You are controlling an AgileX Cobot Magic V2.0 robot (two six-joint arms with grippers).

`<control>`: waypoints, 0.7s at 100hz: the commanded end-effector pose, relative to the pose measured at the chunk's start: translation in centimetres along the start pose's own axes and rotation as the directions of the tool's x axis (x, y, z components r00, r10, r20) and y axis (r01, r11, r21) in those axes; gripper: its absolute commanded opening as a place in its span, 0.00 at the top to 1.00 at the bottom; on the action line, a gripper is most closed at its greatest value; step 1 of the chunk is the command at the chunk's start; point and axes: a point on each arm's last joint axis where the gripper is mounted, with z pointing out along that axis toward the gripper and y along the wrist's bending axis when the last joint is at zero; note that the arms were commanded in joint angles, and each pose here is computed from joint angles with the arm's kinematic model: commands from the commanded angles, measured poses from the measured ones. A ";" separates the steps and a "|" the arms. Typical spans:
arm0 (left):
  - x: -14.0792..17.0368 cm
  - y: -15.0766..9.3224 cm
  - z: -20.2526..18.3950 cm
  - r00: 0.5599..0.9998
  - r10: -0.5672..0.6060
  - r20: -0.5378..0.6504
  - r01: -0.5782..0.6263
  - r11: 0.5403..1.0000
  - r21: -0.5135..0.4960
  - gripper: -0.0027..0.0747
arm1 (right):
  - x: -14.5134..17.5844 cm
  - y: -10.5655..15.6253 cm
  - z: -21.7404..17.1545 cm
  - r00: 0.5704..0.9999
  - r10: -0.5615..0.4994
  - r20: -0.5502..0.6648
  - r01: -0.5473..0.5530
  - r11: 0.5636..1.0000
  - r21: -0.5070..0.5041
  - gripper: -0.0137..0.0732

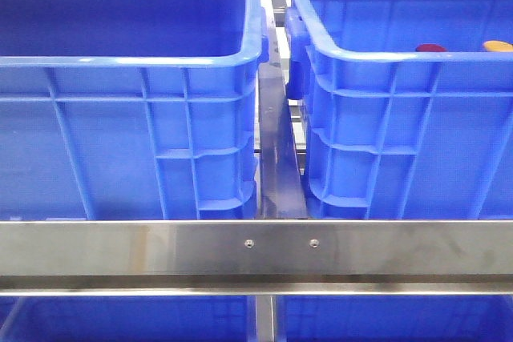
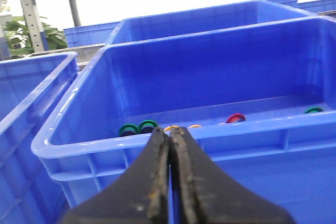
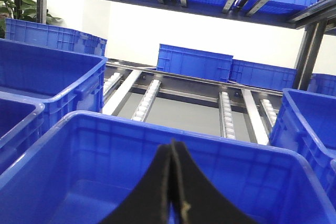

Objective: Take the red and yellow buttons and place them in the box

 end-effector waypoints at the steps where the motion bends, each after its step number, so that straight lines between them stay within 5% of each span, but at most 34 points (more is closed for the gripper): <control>1: 0.5 0.0 -0.2 0.997 -0.018 0.074 0.018 1.000 -0.007 0.99 | -1.2 0.0 0.0 0.995 0.080 0.059 -0.079 0.997 -0.013 0.92; 70: 0.5 0.0 -0.2 0.996 -0.034 0.076 0.035 0.999 -0.008 0.99 | -1.2 0.0 0.0 0.995 0.080 0.059 -0.079 0.997 -0.013 0.92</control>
